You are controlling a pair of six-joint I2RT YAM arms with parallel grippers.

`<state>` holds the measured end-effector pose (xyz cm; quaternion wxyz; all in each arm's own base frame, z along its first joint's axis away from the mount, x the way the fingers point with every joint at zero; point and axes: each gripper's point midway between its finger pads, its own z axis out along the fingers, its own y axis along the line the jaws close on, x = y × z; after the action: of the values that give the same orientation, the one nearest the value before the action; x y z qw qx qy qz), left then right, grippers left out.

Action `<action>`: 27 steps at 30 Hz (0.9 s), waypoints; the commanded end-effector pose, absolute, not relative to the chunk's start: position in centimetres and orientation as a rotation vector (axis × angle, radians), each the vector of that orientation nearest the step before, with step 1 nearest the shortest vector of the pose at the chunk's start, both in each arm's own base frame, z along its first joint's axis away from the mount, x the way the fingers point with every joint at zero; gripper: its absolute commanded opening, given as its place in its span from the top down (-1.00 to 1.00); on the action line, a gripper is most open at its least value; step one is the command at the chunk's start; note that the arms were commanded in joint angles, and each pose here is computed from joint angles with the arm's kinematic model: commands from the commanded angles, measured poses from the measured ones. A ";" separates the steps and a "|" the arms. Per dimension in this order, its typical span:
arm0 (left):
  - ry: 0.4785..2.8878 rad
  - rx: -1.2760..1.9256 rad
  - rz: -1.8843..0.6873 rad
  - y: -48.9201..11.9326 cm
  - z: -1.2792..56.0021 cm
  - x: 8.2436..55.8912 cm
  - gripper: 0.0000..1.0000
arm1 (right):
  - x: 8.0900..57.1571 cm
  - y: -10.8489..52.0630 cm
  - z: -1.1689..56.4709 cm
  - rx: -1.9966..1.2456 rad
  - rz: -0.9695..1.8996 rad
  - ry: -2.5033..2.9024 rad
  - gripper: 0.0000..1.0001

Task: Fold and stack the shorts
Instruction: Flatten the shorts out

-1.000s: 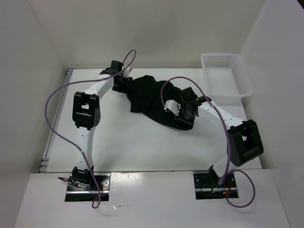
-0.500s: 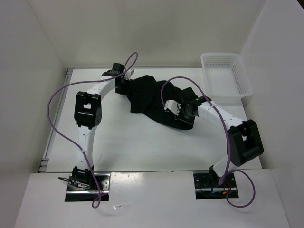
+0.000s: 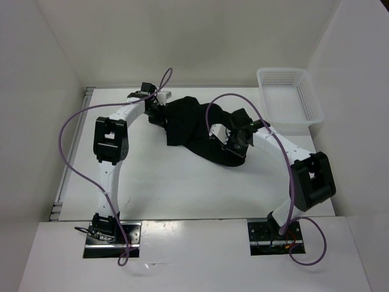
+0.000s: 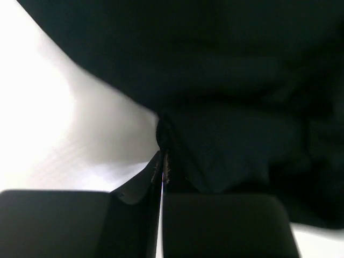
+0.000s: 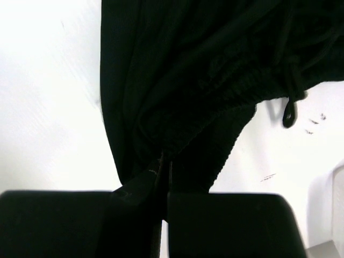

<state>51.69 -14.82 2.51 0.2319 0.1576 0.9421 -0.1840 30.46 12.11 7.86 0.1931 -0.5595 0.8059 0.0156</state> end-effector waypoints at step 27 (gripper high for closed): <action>3.042 -0.359 -0.809 0.0 12.0 29.6 1.00 | 34.7 17.0 16.8 -1.251 0.410 2.171 1.00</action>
<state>33.15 -0.86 9.78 -0.0032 -0.1091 0.9491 -0.2955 38.89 18.36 15.32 0.3011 -0.4098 0.8427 0.1768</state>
